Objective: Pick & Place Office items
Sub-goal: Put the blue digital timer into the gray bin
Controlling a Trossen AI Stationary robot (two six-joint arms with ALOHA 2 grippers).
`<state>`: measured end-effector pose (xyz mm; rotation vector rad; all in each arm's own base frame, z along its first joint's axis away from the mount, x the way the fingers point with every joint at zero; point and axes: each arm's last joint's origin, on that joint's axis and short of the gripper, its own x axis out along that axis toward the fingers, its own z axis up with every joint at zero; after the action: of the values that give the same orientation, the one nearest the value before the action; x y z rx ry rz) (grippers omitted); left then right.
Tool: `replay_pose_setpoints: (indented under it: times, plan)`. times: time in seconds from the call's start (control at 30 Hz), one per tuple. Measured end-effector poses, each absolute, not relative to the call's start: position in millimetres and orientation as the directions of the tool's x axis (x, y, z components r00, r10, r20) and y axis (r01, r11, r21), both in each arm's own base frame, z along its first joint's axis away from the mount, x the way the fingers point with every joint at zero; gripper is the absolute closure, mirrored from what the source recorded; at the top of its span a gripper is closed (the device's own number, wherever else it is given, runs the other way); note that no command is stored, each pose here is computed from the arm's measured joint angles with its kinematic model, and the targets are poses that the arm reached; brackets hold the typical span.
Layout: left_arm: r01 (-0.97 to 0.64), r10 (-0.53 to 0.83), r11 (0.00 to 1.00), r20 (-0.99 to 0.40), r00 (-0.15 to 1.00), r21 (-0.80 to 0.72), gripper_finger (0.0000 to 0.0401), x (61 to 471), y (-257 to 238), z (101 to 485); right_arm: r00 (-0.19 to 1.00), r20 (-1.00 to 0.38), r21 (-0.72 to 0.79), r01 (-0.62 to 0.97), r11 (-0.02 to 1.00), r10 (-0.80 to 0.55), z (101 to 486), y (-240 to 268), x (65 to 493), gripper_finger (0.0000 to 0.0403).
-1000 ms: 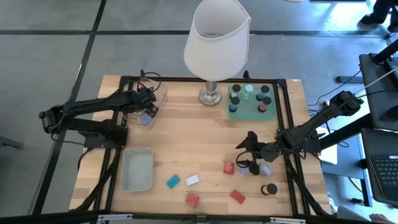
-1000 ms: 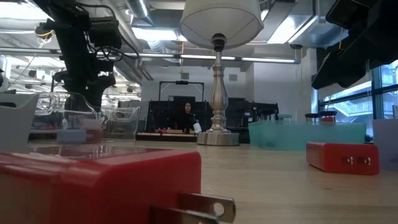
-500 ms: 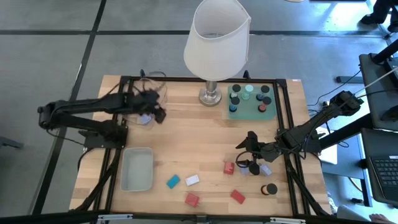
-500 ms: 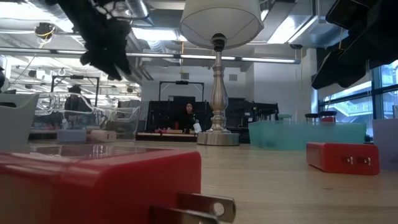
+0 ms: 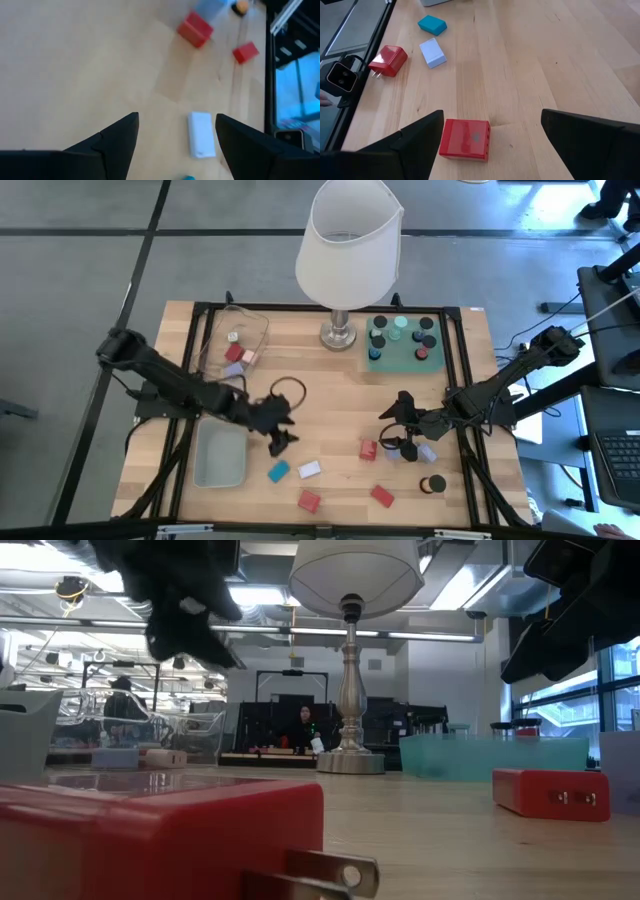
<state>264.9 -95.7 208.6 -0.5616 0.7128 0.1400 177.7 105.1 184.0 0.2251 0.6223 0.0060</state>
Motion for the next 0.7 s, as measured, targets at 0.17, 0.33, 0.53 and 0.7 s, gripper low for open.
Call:
replay_pose_setpoints:
  times: [0.17,0.33,0.53,0.7]
  plan:
    - [-0.299,-0.135,0.821,-0.673,0.727,-0.487,0.0134,274,-115,185,0.815,-0.575,0.213,0.061,0.975,0.074,184,105,178,0.0064]
    - [-0.321,-0.193,0.79,-0.71,0.677,-0.522,0.0136,281,-124,165,0.815,-0.575,0.213,0.061,0.975,0.074,184,105,178,0.0064]
    - [-0.357,-0.124,0.828,-0.763,0.635,-0.432,0.0134,296,-129,167,0.815,-0.575,0.213,0.061,0.975,0.074,184,105,178,0.0064]
    - [-0.292,-0.063,0.912,-0.804,0.591,-0.287,0.0134,315,-141,177,0.815,-0.574,0.213,0.062,0.975,0.074,184,105,178,0.0064]
